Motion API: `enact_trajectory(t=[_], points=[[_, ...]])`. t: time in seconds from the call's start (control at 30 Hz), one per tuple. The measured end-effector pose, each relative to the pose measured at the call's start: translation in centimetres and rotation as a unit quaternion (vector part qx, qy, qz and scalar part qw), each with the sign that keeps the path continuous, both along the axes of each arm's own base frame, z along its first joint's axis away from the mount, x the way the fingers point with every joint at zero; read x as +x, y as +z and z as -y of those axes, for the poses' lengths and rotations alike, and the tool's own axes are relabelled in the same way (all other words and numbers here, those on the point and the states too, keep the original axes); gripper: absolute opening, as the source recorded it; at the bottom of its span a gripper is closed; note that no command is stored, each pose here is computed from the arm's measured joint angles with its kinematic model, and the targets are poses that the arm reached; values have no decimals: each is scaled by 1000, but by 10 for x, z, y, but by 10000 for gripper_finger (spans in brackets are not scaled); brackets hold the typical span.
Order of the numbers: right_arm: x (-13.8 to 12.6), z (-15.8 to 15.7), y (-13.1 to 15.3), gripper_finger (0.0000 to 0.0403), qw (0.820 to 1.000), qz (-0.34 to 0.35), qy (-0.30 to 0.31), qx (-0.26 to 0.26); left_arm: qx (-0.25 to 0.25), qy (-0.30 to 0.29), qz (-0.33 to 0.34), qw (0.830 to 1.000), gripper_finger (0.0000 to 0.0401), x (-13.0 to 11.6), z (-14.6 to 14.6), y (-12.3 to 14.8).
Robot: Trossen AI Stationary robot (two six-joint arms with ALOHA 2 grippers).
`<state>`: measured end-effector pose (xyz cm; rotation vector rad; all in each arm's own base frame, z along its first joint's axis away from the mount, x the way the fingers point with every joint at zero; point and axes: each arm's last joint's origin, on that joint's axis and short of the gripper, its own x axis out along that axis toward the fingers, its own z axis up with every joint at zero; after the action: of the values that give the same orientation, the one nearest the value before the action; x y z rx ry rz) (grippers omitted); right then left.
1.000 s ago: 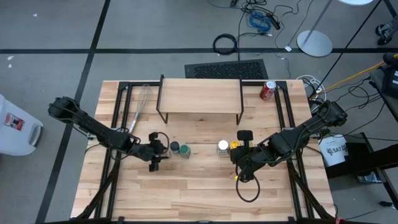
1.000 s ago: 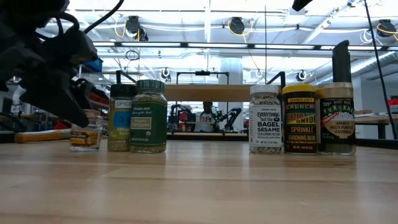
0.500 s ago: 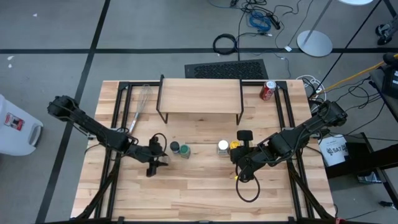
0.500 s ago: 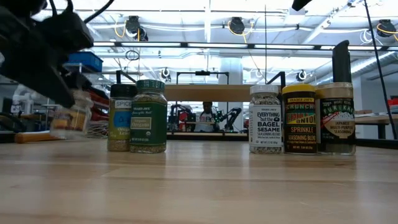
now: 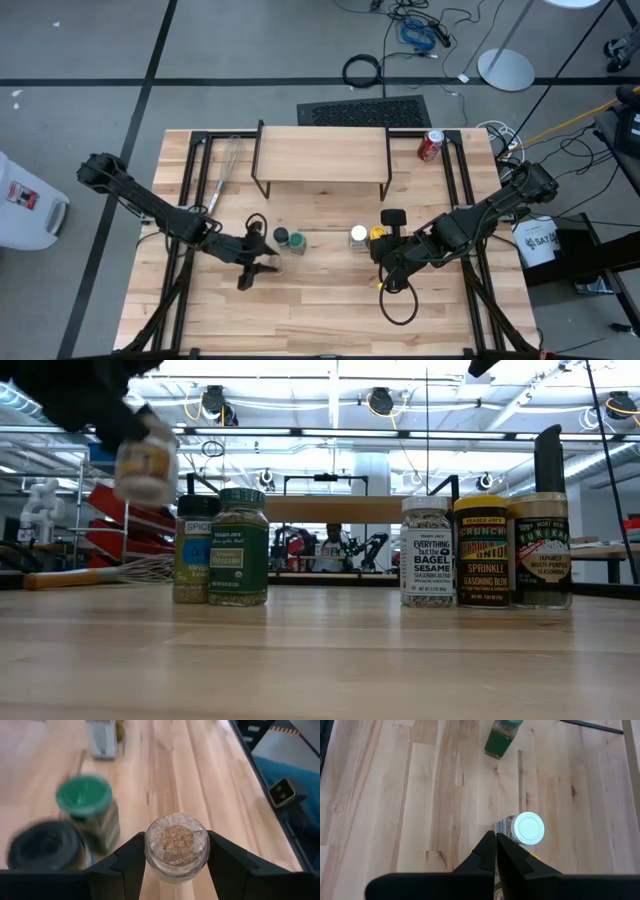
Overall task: Shelf spices
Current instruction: Put the brown seasoning bottle on the shelf
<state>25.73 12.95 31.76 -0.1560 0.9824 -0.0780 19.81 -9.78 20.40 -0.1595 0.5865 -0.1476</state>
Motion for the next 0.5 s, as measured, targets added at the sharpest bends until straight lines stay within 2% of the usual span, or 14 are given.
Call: enact_trajectory(t=[0.2,0.5], points=[[1,2,1,0,1000,10,-9,-20,41,13,44,998,185,9,-2,21],[6,10,1,0,999,20,-27,-27,97,45,89,990,185,27,-24,50]])
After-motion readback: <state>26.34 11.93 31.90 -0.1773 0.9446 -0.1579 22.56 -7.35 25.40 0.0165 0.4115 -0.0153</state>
